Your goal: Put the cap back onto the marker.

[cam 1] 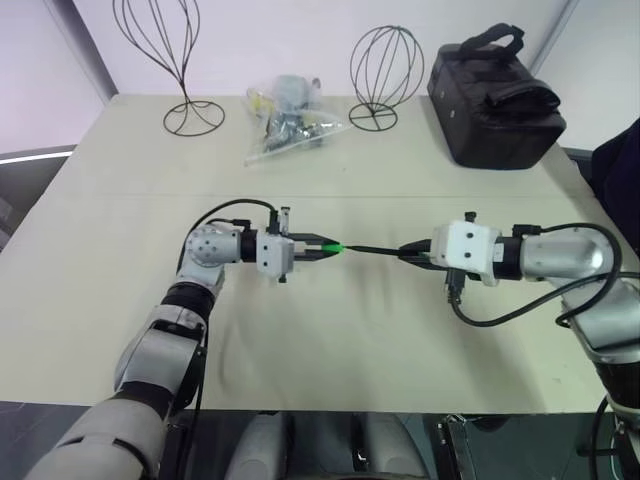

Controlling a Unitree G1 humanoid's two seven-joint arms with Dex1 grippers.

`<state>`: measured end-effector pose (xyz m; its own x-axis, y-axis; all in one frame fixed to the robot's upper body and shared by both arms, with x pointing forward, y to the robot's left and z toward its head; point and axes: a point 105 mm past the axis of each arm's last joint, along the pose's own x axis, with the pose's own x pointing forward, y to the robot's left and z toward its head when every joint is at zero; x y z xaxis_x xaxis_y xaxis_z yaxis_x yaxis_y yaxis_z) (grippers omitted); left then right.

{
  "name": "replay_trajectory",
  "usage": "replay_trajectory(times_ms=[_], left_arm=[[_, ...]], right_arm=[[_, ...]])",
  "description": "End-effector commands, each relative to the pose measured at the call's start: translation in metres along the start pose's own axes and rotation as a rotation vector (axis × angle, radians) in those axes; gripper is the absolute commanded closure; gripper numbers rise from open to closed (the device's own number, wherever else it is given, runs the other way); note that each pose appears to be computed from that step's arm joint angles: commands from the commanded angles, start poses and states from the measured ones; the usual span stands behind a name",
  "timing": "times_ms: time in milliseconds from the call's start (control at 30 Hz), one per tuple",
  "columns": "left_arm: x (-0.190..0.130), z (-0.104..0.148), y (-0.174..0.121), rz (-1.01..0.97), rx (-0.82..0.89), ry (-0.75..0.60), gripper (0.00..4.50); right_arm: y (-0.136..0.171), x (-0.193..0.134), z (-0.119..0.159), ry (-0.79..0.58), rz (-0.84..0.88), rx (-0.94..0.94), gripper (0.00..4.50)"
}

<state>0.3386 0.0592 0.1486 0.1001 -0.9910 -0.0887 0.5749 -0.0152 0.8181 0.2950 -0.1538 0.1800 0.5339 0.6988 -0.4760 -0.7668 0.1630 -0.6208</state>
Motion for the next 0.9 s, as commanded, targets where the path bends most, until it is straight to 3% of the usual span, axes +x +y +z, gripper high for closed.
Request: replay_trajectory(times_ms=[33, 900], left_arm=[[0.001, 0.004, 0.006, 0.016, 0.03, -0.01, 4.5], [0.015, 0.008, 0.006, 0.009, 0.043, -0.03, 4.5]], right_arm=[[-0.004, -0.005, 0.011, -0.022, -0.022, -0.039, 4.44], [0.0, 0.0, 0.021, -0.043, -0.015, -0.041, 4.44]])
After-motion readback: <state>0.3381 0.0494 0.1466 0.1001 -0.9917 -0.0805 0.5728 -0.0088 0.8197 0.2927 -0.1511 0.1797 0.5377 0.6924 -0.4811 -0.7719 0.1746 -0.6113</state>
